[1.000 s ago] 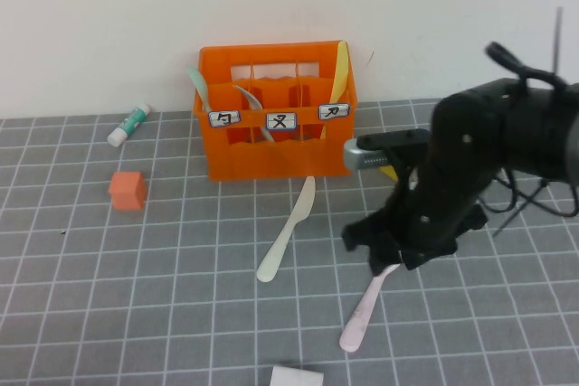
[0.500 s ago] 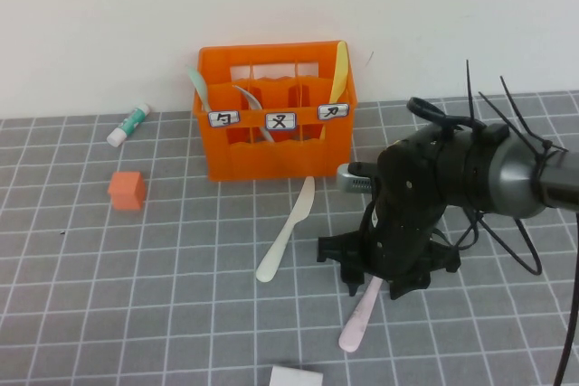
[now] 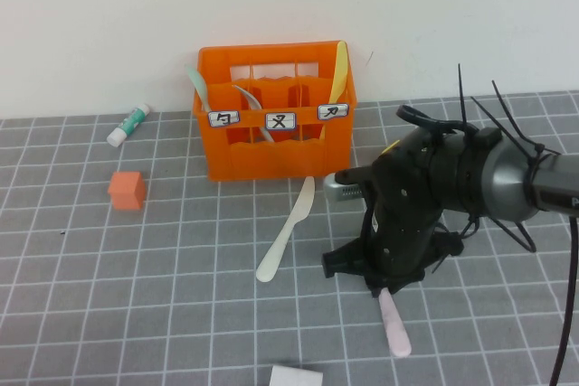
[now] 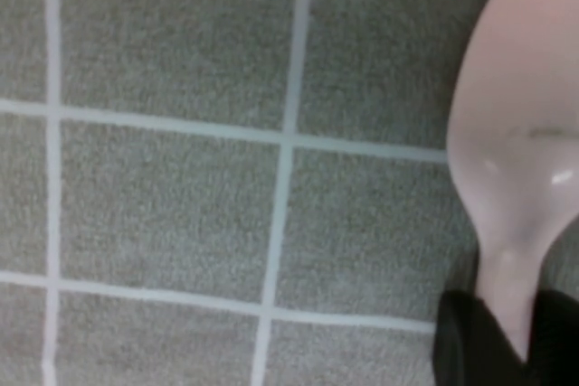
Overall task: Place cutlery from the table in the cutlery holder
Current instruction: Pick up the spoon, then place the spoon on the box
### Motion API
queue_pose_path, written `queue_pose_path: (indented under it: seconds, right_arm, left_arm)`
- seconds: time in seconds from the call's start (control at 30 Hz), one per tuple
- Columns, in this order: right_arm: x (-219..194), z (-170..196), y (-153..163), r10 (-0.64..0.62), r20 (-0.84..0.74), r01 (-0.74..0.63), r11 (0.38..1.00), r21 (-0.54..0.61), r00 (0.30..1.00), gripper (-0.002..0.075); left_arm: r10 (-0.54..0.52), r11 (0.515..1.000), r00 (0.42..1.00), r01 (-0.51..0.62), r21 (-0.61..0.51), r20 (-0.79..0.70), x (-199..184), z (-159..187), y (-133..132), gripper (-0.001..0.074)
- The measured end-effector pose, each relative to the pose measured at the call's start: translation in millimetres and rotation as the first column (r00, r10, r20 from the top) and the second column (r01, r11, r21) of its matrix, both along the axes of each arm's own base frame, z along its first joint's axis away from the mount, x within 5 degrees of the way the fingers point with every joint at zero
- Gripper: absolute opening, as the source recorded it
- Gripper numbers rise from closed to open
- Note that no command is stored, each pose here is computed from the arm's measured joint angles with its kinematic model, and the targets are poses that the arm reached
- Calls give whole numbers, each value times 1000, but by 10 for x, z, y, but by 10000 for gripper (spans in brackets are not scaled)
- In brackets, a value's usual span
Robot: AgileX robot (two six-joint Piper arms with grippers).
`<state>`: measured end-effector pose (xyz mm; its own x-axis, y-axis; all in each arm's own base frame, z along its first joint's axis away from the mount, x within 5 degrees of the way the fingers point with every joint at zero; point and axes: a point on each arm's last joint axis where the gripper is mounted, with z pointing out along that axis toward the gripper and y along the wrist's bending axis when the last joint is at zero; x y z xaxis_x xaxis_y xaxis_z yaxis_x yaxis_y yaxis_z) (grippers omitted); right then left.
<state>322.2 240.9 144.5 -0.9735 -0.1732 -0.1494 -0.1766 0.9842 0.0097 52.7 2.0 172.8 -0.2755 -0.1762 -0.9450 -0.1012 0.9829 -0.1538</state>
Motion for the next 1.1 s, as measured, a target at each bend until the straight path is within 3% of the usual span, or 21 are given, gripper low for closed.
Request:
queue_pose_path:
  seconds: [0.27,0.57,0.73,0.87,0.97,1.1]
  right_arm:
    - [91,99,34,147,140,-150,989,13,979,118]
    - [146,483,170,135,511,-286,931,228,849,118]
    - [12,578,324,116,780,-482,838,256,615,118]
    - [-43,747,408,15,949,-547,820,168,314,117]
    - [-19,874,406,-36,978,-532,835,142,204,118]
    - [64,993,418,-61,989,-507,853,121,134,117]
  left_arm:
    - [0,1000,1000,0,0,0,0,0,0,-1]
    - [0,1000,1000,0,0,0,0,0,0,-1]
    - [0,1000,1000,0,0,0,0,0,0,-1]
    - [0,1000,1000,0,0,0,0,0,0,-1]
    - [0,1000,1000,0,0,0,0,0,0,-1]
    - [-1,1000,1000,1,2,0,0,0,0,-1]
